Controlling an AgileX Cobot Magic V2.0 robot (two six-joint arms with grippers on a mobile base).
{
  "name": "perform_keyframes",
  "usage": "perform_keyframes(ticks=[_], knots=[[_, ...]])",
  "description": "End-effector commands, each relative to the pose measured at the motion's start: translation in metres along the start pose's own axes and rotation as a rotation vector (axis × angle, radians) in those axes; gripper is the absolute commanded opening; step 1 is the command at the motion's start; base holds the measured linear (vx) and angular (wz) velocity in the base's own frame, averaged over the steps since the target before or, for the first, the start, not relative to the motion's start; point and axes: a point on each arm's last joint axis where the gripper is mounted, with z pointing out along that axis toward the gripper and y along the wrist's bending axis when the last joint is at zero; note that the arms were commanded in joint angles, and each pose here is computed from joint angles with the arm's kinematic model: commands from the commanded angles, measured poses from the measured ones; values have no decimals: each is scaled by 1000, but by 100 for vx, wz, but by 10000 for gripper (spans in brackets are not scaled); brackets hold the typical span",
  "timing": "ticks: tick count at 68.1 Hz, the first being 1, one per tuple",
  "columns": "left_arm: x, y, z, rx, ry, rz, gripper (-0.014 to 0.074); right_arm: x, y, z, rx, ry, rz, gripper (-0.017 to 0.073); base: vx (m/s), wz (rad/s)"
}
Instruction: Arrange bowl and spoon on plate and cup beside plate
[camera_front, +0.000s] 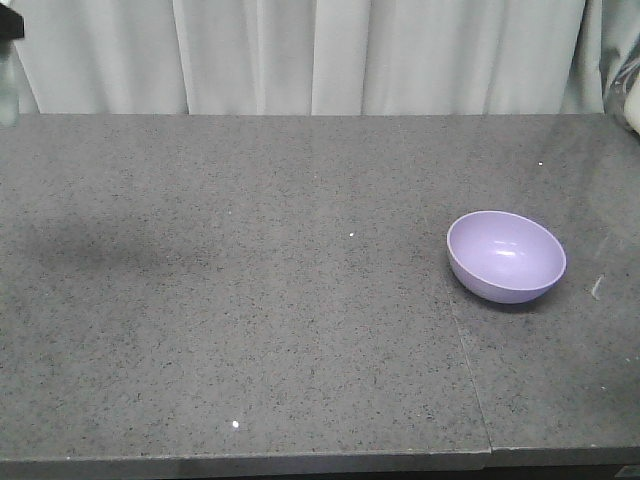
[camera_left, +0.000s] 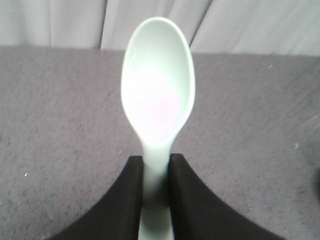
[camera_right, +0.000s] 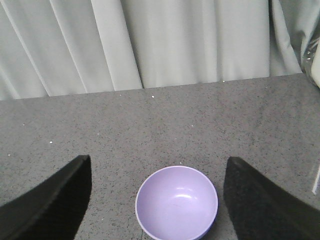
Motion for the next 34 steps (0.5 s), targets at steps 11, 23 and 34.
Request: perform_keyframes(ticks=[11,23,34], knots=[[-14,-42,-89,77,-298,59,-8,-40,-18,61,79,187,6,542,0,0],[-9,-53,-116,84,-338,87,-8,-25,-47,123,117,397,79,542,0,0],[-7,-54,-118,78,-326,96,-8,4,-70,170,-19,550,204,542,0,0]])
